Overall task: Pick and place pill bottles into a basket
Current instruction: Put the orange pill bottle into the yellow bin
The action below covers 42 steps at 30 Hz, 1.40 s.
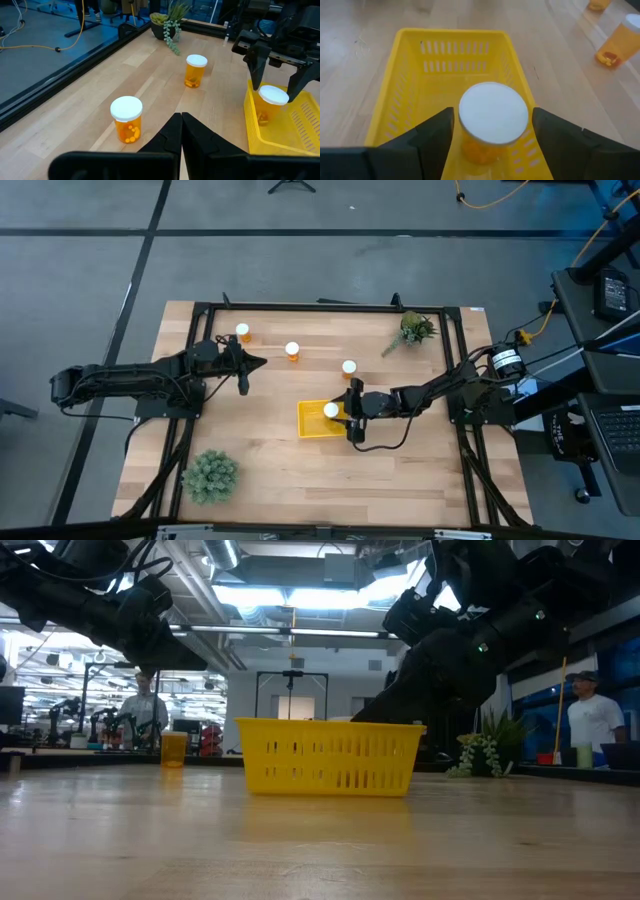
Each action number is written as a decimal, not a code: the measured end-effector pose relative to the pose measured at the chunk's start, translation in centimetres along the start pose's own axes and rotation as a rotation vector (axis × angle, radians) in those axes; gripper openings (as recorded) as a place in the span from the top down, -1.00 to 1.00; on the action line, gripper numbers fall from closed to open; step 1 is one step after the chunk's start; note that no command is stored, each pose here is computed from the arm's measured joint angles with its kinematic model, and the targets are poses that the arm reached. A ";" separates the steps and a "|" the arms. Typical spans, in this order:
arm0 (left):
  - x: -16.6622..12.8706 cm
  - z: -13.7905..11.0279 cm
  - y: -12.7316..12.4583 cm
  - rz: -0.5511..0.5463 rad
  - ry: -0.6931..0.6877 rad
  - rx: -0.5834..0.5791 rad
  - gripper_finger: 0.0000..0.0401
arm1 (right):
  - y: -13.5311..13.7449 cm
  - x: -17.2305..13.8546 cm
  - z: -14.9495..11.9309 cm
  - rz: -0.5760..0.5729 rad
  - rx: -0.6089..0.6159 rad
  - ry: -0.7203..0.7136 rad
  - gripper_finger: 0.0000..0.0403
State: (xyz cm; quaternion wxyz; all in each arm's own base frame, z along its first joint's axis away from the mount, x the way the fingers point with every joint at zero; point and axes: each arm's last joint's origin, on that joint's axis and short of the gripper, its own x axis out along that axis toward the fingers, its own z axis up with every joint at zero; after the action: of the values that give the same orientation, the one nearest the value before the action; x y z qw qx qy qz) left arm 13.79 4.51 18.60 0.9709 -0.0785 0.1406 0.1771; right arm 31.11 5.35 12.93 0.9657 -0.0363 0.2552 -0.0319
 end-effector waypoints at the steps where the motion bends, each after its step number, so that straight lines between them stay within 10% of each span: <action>1: 0.0 0.0 0.0 0.000 0.000 0.000 0.98 | -0.1 0.0 0.0 -0.002 0.001 0.000 -0.35; 27: 0.0 -0.1 0.0 0.001 0.011 0.001 0.98 | -1.8 -7.3 6.7 0.032 0.010 -0.246 -0.33; 42: 0.0 -0.1 0.0 0.000 0.008 0.046 0.98 | -4.3 -9.3 5.1 -0.041 -0.013 -0.247 0.40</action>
State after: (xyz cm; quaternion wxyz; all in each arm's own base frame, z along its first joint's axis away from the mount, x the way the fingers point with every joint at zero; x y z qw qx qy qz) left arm 13.77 4.49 18.52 0.9718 -0.0569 0.1487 0.1737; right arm 25.35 2.12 22.29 0.9887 -0.0512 0.1337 -0.0454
